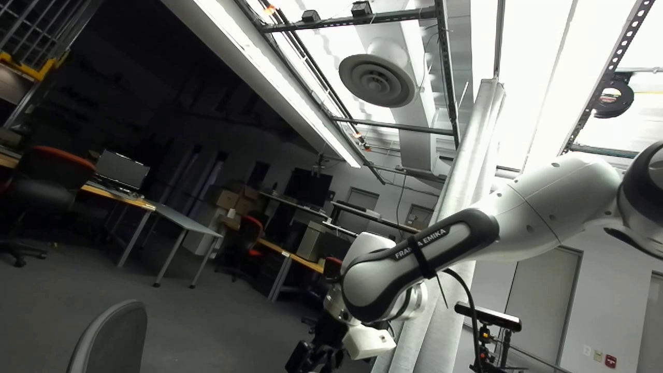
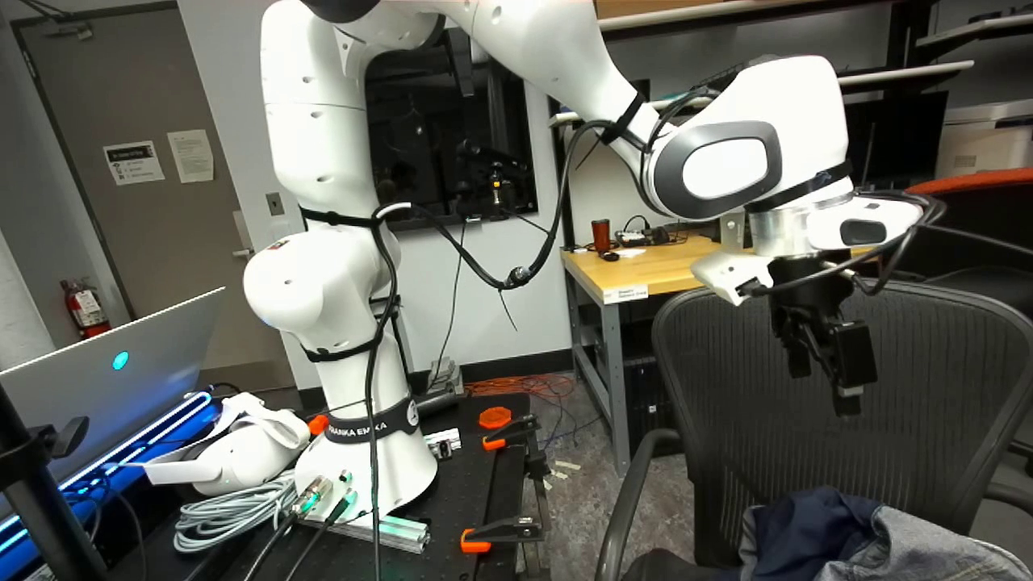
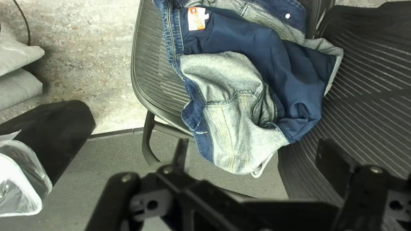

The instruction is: Hang the jean jacket on the backrest of the black chair

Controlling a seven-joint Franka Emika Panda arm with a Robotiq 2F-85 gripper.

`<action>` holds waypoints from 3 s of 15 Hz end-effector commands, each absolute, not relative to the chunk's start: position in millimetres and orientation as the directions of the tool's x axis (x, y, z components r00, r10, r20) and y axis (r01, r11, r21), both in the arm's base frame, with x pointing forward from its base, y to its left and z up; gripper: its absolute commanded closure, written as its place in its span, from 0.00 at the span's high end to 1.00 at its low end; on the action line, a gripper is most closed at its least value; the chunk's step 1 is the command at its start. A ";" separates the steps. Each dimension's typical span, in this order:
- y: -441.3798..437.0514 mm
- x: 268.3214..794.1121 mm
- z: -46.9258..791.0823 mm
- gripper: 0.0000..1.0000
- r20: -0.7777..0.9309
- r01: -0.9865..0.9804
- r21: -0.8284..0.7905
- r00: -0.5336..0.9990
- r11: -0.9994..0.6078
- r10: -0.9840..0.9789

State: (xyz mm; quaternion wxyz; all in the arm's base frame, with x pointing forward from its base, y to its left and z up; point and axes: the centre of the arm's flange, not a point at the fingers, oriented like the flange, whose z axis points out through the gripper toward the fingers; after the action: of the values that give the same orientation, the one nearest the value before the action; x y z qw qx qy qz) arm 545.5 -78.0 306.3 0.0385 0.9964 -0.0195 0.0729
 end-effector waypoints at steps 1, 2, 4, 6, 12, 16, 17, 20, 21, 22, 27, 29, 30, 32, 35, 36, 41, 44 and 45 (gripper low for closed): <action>-97.6 573.5 262.0 1.00 0.162 -0.041 0.113 0.987 -0.993 -0.022; -100.3 578.2 251.8 1.00 0.161 -0.032 0.118 0.987 -0.992 -0.013; -100.8 587.7 232.4 1.00 0.161 -0.006 0.121 0.987 -0.993 0.014; -91.2 593.9 218.6 1.00 0.154 0.038 0.095 0.987 -0.995 0.052; -58.4 620.0 196.2 1.00 0.162 0.111 0.036 0.980 -0.993 0.115; -51.2 606.0 200.0 1.00 0.141 0.094 0.049 0.985 -0.994 0.100; -51.6 605.5 199.5 1.00 0.140 0.094 0.049 0.985 -0.994 0.100; -54.4 607.3 192.5 1.00 0.130 0.067 0.037 0.989 -0.997 0.071; -54.6 610.5 181.3 1.00 0.120 0.048 0.040 0.991 -0.998 0.052; -53.7 613.5 172.1 1.00 0.115 0.034 0.042 0.993 -0.999 0.039; -45.9 634.0 127.3 1.00 0.088 -0.041 0.025 0.995 -0.999 -0.039; -41.5 645.0 112.4 1.00 0.081 -0.059 0.021 0.995 -0.998 -0.057; -39.2 651.8 105.8 1.00 0.082 -0.061 0.021 0.995 -0.998 -0.059; -36.0 665.8 94.1 1.00 0.084 -0.063 0.016 0.995 -0.998 -0.062; -30.3 689.5 79.3 1.00 0.091 -0.045 0.004 0.995 -0.999 -0.045; -33.4 698.0 77.6 1.00 0.094 -0.044 -0.002 0.995 -0.999 -0.044; -29.5 728.1 63.0 1.00 0.069 -0.034 -0.021 0.997 -0.999 -0.035; -33.9 735.1 48.8 1.00 0.015 -0.036 -0.040 0.999 -0.999 -0.037; -37.5 736.5 43.4 1.00 -0.003 -0.041 -0.039 0.999 -0.998 -0.041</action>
State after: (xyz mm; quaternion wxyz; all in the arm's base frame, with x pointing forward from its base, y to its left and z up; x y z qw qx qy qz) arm 706.2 -28.4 63.9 -0.0033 0.9997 -0.0187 0.0184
